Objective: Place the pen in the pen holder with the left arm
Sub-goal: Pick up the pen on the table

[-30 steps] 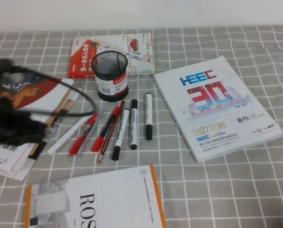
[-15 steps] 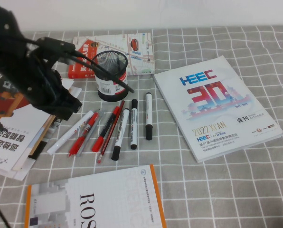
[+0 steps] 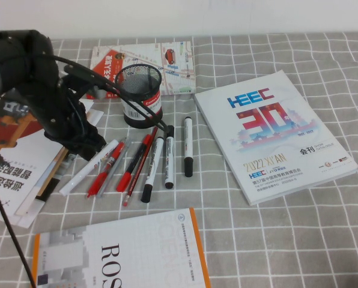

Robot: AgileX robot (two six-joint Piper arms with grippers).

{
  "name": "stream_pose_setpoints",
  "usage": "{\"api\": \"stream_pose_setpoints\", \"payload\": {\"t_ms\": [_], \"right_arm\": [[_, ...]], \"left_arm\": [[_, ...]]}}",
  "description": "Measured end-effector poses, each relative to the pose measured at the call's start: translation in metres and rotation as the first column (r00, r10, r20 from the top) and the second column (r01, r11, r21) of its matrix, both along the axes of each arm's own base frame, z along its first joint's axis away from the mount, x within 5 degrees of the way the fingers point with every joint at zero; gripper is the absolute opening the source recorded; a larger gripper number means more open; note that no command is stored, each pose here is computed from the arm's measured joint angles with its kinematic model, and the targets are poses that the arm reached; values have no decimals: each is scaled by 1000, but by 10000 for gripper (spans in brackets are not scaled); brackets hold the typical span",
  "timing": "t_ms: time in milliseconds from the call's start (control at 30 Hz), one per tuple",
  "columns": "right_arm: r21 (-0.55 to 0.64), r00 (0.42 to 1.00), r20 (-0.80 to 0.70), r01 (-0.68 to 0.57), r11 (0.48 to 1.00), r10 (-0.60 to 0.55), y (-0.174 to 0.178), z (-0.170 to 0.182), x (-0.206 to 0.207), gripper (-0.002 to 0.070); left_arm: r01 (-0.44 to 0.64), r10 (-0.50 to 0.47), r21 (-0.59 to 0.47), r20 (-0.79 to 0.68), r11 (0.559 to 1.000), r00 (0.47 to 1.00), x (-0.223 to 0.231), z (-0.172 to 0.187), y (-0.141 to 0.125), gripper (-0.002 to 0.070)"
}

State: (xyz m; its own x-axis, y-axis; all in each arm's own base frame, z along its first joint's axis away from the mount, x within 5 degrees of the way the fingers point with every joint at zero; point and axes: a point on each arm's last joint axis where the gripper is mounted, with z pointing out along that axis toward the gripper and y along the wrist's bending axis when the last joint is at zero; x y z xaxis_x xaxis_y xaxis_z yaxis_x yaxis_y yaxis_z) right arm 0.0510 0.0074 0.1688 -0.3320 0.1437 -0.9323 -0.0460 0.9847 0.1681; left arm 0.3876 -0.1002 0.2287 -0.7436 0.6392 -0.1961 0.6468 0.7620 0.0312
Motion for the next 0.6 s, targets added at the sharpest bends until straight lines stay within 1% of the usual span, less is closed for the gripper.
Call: {"api": "stream_pose_setpoints", "payload": {"t_ms": [100,200,367,600], "right_arm": [[0,1000,0,0,1000,0,0,0,0,-14],[0,1000,0,0,1000,0,0,0,0,-14],[0,1000,0,0,1000,0,0,0,0,-15],[0,1000,0,0,1000,0,0,0,0,-15]], "left_arm": [[1,-1,4,17,1000,1000,4,-4,0,260],[3,-3,9,9,1000,1000,6,-11,-1,267],[8,-8,31,-24,999,1000,11,-30,-1,269],[13,-12,45,-24,999,1000,16,-43,-1,271]]}}
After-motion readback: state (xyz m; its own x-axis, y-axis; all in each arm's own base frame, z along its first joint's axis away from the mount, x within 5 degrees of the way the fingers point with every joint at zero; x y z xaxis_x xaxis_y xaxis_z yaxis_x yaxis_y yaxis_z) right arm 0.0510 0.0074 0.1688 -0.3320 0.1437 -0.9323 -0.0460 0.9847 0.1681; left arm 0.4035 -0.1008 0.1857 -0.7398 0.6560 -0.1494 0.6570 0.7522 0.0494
